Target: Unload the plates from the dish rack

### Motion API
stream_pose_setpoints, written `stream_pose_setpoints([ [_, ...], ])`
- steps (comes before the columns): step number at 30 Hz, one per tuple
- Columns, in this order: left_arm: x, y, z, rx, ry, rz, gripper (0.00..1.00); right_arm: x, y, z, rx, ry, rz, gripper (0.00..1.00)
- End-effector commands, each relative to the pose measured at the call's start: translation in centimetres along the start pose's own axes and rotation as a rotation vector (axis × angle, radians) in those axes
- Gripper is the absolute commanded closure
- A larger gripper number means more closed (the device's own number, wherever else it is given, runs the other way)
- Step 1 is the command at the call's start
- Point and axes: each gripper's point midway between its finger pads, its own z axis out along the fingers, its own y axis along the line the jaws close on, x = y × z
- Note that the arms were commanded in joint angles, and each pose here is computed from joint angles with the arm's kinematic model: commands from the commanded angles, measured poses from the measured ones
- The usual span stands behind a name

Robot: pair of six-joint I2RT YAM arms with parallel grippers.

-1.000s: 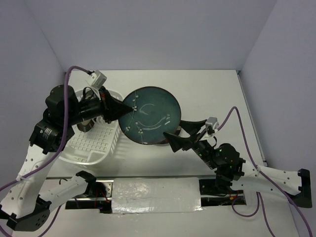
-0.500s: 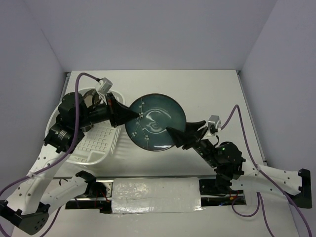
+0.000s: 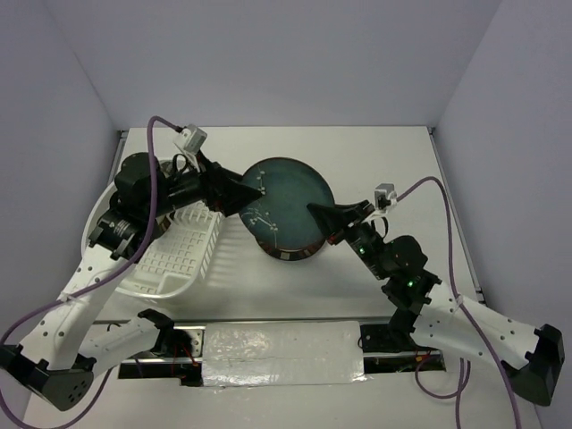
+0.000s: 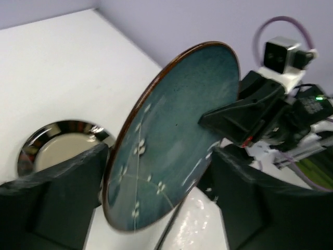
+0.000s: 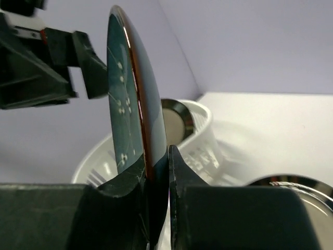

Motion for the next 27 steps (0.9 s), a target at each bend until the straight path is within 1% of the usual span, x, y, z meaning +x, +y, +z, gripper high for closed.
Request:
stream_pose_setpoints([
  [1,-2.0,1.1,-0.7,-0.121,-0.047,0.063,0.02,-4.6,-2.5,0.9,0.105,-0.096,0.049,1.00],
  [3,-1.2,3.9,-1.1,-0.265,-0.032,0.055,0.01,-5.8,-3.8,0.8,0.150,-0.099,0.026,1.00],
  [4,-1.6,6.0,-1.7,-0.382,-0.073,0.051,0.01,-6.7,-5.7,0.5,0.217,-0.104,0.007,1.00],
  [5,0.3,7.6,-1.6,-0.420,-0.053,0.034,0.01,-7.3,-6.7,0.2,0.262,-0.108,0.012,1.00],
  [6,-0.1,7.7,-1.5,-0.416,-0.096,0.041,0.01,-8.8,-8.6,-0.6,0.338,-0.139,0.007,1.00],
  [7,0.6,8.3,-1.2,-0.429,-0.109,0.012,0.01,-9.1,-9.6,-1.1,0.391,-0.116,0.012,1.00],
  [8,2.7,9.4,-0.8,-0.440,-0.081,-0.010,0.01,-9.5,-10.3,-1.5,0.425,-0.114,0.023,1.00],
  [9,3.6,10.0,-0.2,-0.452,-0.072,-0.021,0.01,-9.8,-11.2,-1.7,0.466,-0.108,0.025,1.00],
  [10,4.5,9.7,0.8,-0.437,-0.066,-0.023,0.01,-10.6,-13.1,-2.5,0.541,-0.112,0.016,1.00],
  [11,5.7,10.5,1.4,-0.463,-0.039,-0.019,0.01,-10.8,-13.9,-2.7,0.565,-0.107,0.008,1.00],
  [12,7.6,11.5,2.5,-0.482,0.021,-0.022,0.01,-10.1,-14.5,-2.4,0.552,-0.067,0.019,1.00],
  [13,9.2,11.1,3.3,-0.478,0.074,-0.013,0.01,-9.7,-15.7,-2.6,0.572,-0.052,0.032,1.00],
  [14,9.5,11.7,3.7,-0.534,0.082,0.007,0.01,-10.3,-17.7,-3.6,0.612,-0.070,0.039,1.00],
  [15,10.8,11.8,4.4,-0.545,0.117,0.030,0.01,-9.0,-18.1,-3.5,0.575,-0.033,0.121,1.00],
  [16,11.6,10.8,5.0,-0.521,0.136,0.066,0.01,-8.6,-19.8,-4.5,0.585,-0.061,0.146,1.00],
  [17,12.1,10.8,5.2,-0.529,0.138,0.078,0.01,-9.4,-21.4,-5.8,0.614,-0.109,0.157,1.00],
  [18,12.3,11.2,5.1,-0.562,0.137,0.106,0.01,-9.2,-22.1,-6.3,0.613,-0.130,0.194,1.00],
  [19,12.9,10.5,5.3,-0.553,0.144,0.129,0.01,-8.4,-22.7,-6.7,0.591,-0.120,0.209,1.00],
  [20,13.4,10.8,5.1,-0.566,0.149,0.143,0.01,-8.3,-23.3,-7.0,0.596,-0.119,0.218,1.00],
  [21,13.3,11.0,4.7,-0.596,0.136,0.159,0.01,-7.8,-25.3,-7.8,0.636,-0.105,0.250,1.00],
  [22,13.6,10.4,4.7,-0.594,0.136,0.167,0.01,-7.2,-25.4,-7.6,0.602,-0.082,0.270,1.00],
  [23,13.7,10.4,4.4,-0.604,0.133,0.173,0.01,-6.8,-26.8,-8.2,0.617,-0.079,0.298,1.00],
  [25,13.9,9.7,4.2,-0.606,0.125,0.188,0.01,-6.1,-27.2,-8.4,0.581,-0.088,0.318,1.00],
  [27,13.8,9.0,4.0,-0.592,0.100,0.200,0.01,-4.7,-28.4,-9.1,0.617,-0.074,0.348,1.00],
])
